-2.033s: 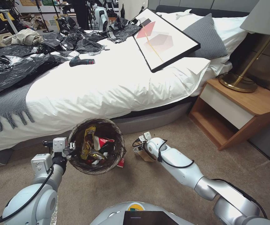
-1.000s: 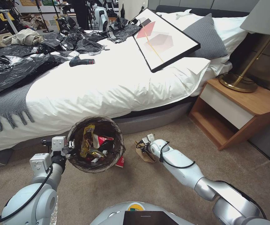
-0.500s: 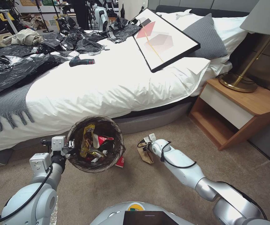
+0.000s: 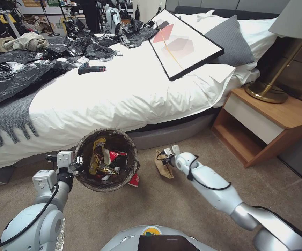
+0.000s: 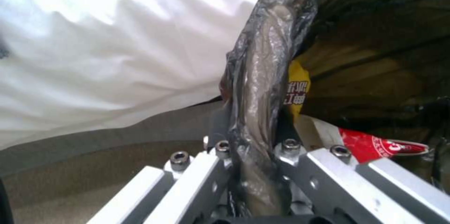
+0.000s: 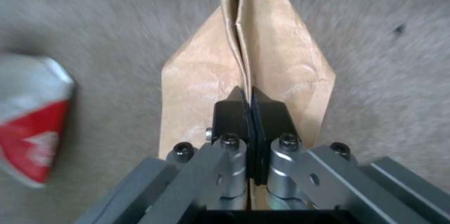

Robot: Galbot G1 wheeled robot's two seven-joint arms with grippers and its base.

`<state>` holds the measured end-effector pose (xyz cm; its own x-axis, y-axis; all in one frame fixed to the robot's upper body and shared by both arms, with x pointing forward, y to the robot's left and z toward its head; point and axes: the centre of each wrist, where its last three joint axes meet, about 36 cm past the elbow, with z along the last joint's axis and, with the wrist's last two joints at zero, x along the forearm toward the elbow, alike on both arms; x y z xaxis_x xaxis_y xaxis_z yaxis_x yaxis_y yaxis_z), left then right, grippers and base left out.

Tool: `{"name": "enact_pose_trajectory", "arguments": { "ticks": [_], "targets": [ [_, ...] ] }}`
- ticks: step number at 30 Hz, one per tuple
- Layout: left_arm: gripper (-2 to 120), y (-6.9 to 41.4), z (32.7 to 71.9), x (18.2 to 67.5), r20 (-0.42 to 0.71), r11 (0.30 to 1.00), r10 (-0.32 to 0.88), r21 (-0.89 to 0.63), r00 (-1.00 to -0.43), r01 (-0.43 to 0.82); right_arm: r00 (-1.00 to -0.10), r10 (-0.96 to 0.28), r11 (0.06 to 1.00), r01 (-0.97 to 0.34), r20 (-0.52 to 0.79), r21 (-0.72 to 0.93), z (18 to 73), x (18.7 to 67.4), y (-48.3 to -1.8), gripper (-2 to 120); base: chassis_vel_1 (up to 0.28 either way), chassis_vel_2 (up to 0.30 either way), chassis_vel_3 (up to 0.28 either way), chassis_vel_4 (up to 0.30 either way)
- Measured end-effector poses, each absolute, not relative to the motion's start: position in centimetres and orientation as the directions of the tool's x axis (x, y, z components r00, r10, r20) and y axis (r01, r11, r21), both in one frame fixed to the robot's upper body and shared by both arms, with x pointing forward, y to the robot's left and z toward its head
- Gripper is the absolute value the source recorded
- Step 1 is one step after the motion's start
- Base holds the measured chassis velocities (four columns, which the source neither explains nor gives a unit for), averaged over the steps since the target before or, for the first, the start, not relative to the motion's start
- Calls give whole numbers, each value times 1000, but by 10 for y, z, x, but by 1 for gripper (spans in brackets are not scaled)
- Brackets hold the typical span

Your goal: Pick up the trash bin, then pick up the garbage from the floor and place it into the trash bin.

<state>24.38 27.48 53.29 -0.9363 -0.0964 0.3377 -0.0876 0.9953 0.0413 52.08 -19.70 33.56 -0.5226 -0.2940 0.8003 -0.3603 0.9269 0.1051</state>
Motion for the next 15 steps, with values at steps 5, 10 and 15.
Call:
{"name": "enact_pose_trajectory", "arguments": {
  "ticks": [5, 10, 15],
  "targets": [
    [0, 277, 535, 245, 329, 995, -98, 45, -939, -89, -585, -351, 917, -372, 731, 143, 399, 498, -211, 0, 0, 0, 0, 0],
    [0, 277, 535, 246, 326, 995, -99, 45, -940, -89, -617, -413, 895, -411, 670, 173, 440, 481, -210, 0, 0, 0, 0, 0],
    [0, 277, 536, 247, 319, 995, -98, 44, -943, -89, -652, -475, 872, -438, 592, 217, 487, 467, -215, 0, 0, 0, 0, 0]
  ]
}}
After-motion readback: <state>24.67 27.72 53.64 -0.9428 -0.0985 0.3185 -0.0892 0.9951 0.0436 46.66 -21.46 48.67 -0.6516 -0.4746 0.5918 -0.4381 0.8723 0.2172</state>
